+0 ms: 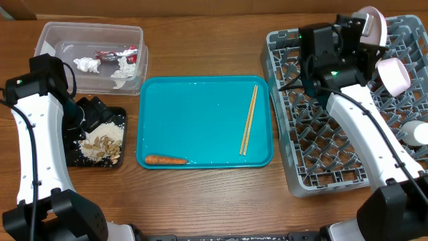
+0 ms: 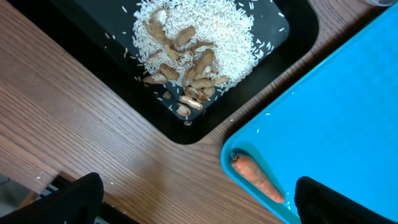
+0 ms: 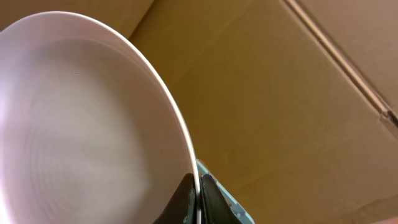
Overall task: Sort waste into correct bins and load items into the dishwasher
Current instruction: 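Carry the white plate with the right gripper and stand it in the rack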
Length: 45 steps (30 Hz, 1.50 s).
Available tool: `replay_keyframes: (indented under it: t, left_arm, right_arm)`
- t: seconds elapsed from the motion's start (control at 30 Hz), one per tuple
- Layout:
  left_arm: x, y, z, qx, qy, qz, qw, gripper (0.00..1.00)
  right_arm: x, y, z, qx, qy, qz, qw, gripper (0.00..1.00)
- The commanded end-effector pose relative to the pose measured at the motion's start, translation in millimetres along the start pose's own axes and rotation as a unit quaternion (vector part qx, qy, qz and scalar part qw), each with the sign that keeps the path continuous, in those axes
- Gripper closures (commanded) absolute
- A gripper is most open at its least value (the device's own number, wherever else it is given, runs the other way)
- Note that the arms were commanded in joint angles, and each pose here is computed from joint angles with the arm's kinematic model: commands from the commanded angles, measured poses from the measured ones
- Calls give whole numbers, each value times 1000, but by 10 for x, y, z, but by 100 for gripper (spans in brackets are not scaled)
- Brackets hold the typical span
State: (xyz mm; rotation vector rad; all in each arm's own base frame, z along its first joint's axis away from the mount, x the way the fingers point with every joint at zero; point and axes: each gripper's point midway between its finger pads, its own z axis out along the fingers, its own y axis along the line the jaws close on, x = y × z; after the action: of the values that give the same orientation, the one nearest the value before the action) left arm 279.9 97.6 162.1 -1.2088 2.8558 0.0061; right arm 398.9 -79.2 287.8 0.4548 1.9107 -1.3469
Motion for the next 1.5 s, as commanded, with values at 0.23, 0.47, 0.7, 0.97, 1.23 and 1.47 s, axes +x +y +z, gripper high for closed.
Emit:
replay_keyframes:
  t: [0.23,0.47,0.7,0.97,1.23,1.47]
  left_arm:
    - [-16,-16,-98,12,-15,-2,1000,0]
    - [-20,-18,-99,12,-16,-2,1000,0]
    - [-22,-19,-99,12,-17,-2,1000,0]
    - [-33,-25,-99,14,-19,-2,1000,0]
    - [-27,-22,-99,13,-18,-2,1000,0]
    - [-26,-21,-99,13,-17,-2,1000,0]
  right_arm:
    - [214,582,-20,-36,7,-36,999,96]
    - [283,829,-97,-72,10,-49,996,96]
    - [258,959,-310,-101,-4,-44,994,96]
    - [216,1115,-676,-135,-34,-57,989,50]
    - [414,1262,-747,-190,-7,-104,976,34]
    - [604,1423,-1016,-322,59,-71,942,32]
